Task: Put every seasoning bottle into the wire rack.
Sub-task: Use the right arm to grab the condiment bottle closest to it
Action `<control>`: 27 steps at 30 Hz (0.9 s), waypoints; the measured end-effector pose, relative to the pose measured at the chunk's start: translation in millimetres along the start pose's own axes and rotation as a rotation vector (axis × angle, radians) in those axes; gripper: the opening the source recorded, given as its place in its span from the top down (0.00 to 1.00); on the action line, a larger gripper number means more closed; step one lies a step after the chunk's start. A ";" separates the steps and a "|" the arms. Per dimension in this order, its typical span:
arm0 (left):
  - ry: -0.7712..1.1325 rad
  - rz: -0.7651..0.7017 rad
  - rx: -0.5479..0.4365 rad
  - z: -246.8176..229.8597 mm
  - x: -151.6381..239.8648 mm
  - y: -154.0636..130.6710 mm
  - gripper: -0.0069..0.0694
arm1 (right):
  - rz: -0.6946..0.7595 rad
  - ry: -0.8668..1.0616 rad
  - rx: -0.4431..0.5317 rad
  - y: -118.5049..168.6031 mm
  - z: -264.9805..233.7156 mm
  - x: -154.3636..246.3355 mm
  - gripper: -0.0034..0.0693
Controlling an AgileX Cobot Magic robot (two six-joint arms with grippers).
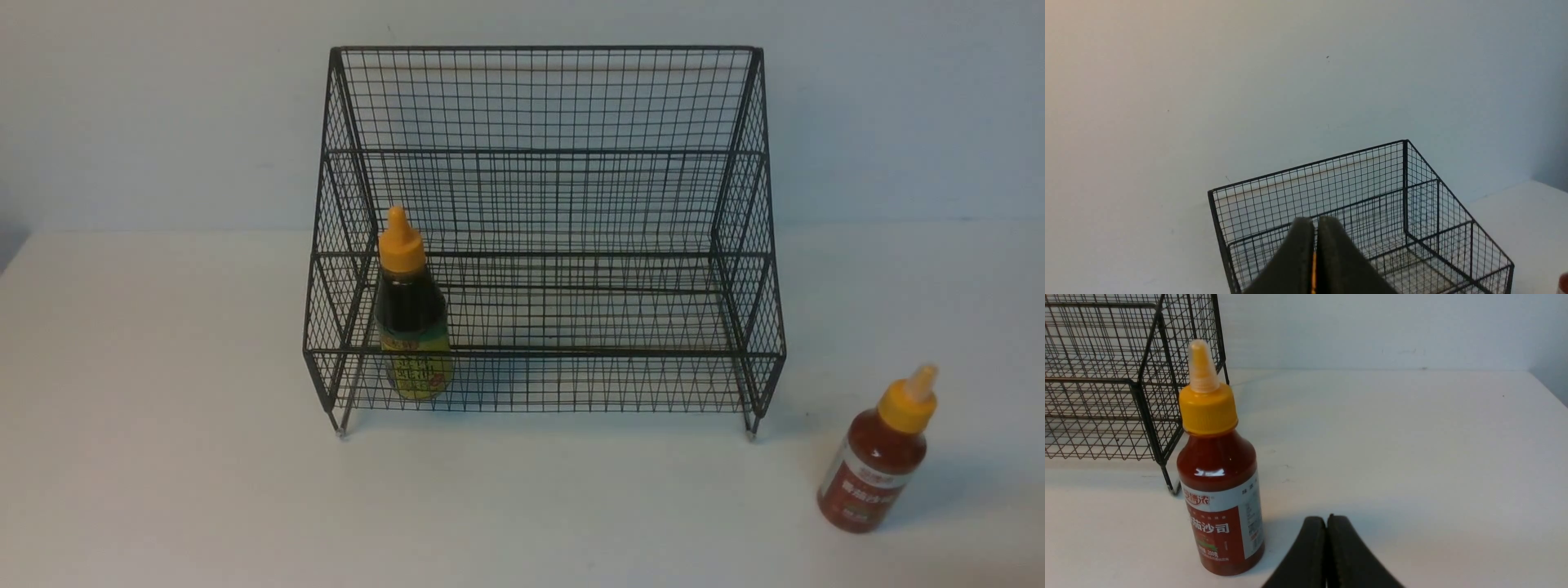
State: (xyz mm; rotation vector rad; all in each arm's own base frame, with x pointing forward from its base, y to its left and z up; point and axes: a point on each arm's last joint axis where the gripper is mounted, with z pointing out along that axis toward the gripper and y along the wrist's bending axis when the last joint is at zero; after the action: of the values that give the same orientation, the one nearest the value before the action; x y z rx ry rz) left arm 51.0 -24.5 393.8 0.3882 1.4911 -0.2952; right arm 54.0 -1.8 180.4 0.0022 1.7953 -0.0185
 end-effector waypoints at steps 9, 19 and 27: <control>0.109 0.019 -0.105 -27.5 57.6 -0.4 0.92 | 0.000 0.000 0.000 0.0 0.0 0.0 0.97; 0.282 -0.007 -0.301 -14.2 205.9 2.8 0.92 | -0.006 -0.001 0.000 0.0 0.0 -0.1 0.97; 0.374 -0.023 -0.293 -15.2 224.0 1.3 0.92 | -0.006 -0.003 0.000 0.0 0.0 -0.2 0.97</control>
State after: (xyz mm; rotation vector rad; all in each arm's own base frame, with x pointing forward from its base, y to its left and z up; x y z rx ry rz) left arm 51.9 -6.4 170.1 0.1961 1.8758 -0.0172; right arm 54.0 -1.8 180.6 -0.0036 1.7928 -0.0227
